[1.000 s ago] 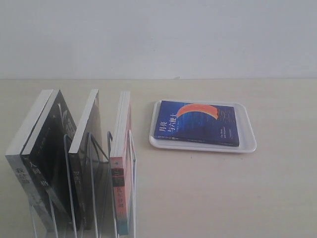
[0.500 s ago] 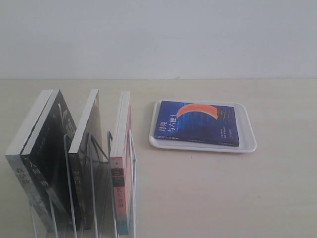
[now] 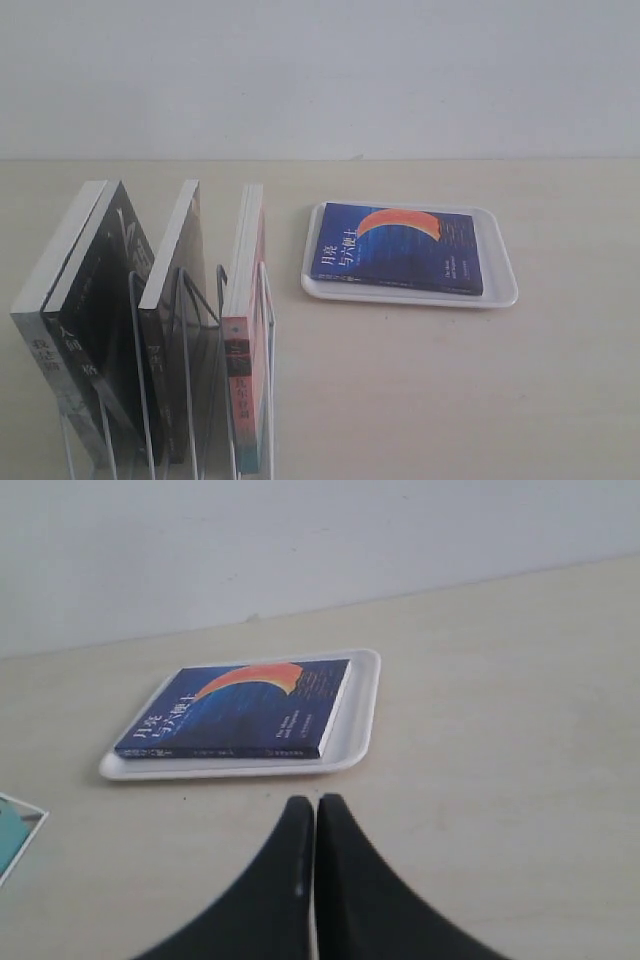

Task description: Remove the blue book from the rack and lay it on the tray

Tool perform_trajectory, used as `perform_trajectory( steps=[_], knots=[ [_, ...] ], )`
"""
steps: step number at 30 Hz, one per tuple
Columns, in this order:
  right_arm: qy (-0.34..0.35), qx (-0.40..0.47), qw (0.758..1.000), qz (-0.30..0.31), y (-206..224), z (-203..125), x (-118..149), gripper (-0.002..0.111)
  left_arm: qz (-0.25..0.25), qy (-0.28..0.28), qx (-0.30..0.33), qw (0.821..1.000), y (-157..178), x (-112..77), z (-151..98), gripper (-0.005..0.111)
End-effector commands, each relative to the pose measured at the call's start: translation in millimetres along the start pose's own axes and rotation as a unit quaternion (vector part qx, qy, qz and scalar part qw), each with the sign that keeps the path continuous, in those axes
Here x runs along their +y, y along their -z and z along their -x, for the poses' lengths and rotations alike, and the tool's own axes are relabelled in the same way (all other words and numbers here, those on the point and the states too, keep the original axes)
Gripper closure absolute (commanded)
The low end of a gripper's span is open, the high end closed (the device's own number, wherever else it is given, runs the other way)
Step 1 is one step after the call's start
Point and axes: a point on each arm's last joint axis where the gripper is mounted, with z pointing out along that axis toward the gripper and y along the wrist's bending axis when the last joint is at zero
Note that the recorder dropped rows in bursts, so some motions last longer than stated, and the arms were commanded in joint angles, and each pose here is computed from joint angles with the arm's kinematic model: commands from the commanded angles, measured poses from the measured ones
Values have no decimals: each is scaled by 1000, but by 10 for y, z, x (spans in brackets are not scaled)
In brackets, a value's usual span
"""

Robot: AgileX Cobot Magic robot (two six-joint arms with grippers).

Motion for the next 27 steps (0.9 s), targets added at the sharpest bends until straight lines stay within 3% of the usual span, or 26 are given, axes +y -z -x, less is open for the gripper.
perform_trajectory(
  steps=[1,12,16,27],
  knots=[
    [19,20,1000,8,5,-39,14,108,2,4,0,1000,-1,2,-10,102],
    [42,22,999,1,5,-43,0,108,2,4,0,1000,-1,2,-10,102],
    [87,21,996,-12,5,-38,-24,108,2,4,0,1000,-1,2,-10,102],
    [84,22,996,-12,5,-40,-24,108,2,4,0,1000,-1,2,-10,102]
  ],
)
